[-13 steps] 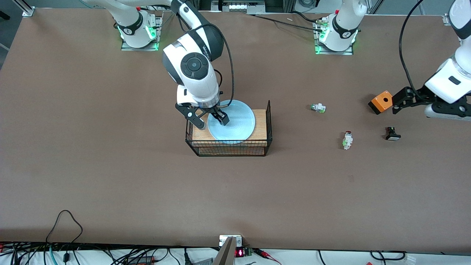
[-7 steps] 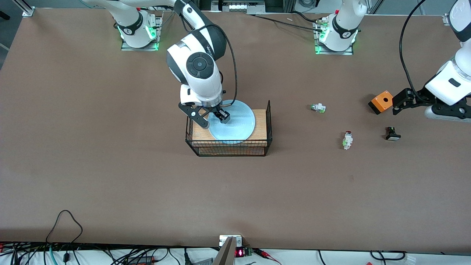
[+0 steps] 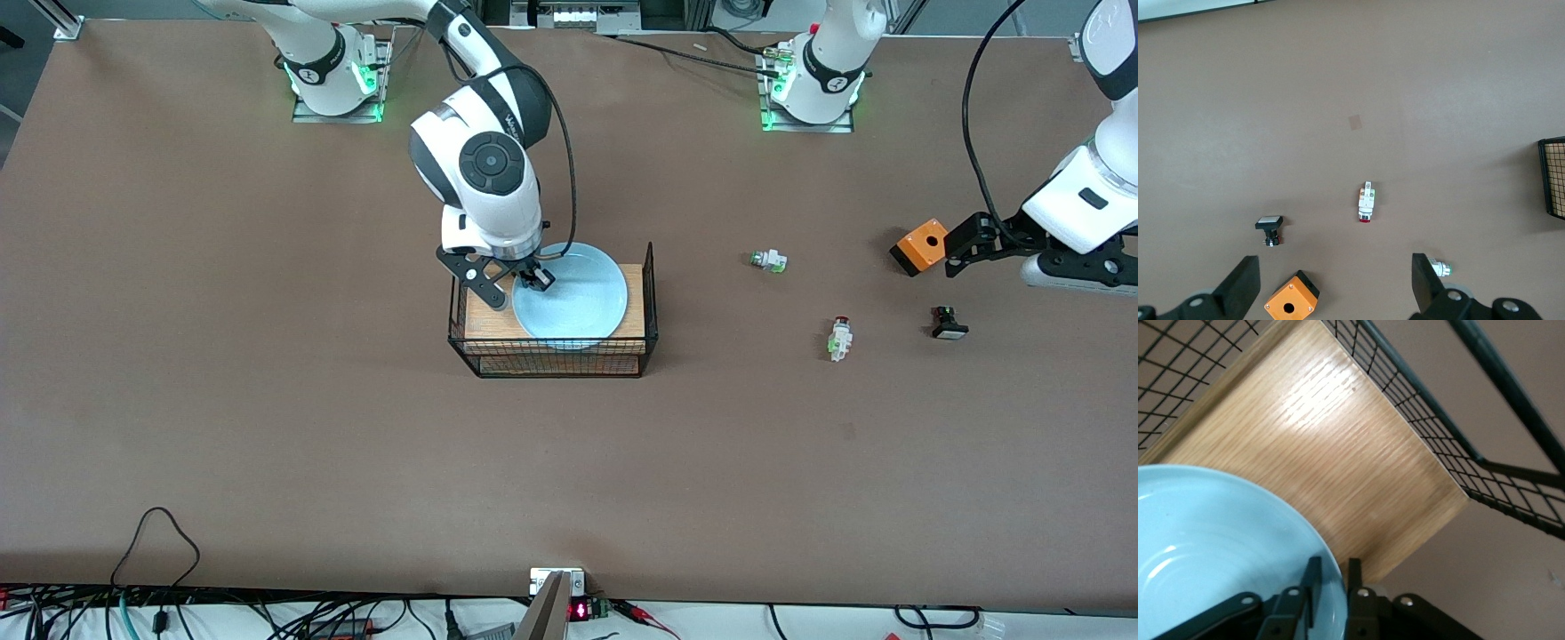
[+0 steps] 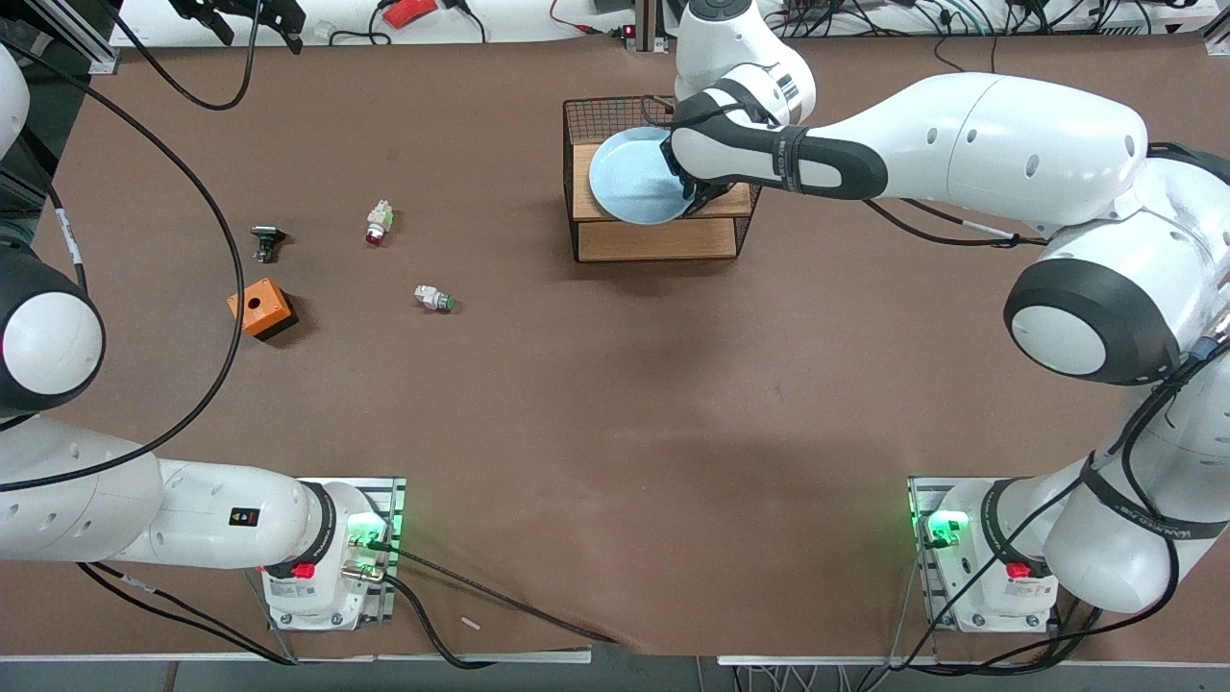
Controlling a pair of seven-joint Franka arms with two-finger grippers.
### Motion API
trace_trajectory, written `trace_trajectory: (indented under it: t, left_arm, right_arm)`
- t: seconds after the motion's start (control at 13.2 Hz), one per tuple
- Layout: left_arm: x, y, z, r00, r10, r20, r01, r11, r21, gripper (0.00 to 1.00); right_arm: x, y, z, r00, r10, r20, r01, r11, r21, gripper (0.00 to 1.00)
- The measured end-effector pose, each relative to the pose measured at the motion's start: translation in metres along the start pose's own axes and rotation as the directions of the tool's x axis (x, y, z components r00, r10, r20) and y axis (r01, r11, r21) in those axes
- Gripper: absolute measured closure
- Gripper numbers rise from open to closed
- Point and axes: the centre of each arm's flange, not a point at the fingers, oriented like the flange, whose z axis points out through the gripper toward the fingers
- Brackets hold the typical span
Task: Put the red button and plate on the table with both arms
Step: 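Close the right gripper on the rim of the blue plate, then lift the plate off the tray with the right gripper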
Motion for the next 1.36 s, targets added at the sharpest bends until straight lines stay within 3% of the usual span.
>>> trace_trajectory:
  t: [0.23,0.68,1.36]
  left_arm:
    - [0.000,0.000,0.000,1.000,0.001,0.000,-0.001,1.000,0.000,0.00]
    - [0.000,0.001,0.000,1.000,0.002,0.000,-0.002,1.000,0.000,0.00]
    - [0.000,0.001,0.000,1.000,0.002,0.000,-0.002,1.000,0.000,0.00]
  right_arm:
    - [-0.007,0.001,-0.002,1.000,-0.009,0.004,0.009,1.000,-0.010,0.93]
    - [-0.008,0.014,-0.020,1.000,-0.008,0.014,0.009,0.996,-0.086,0.95]
    - [0.003,0.045,-0.121,0.969,0.103,0.224,-0.085,0.992,-0.090,0.97]
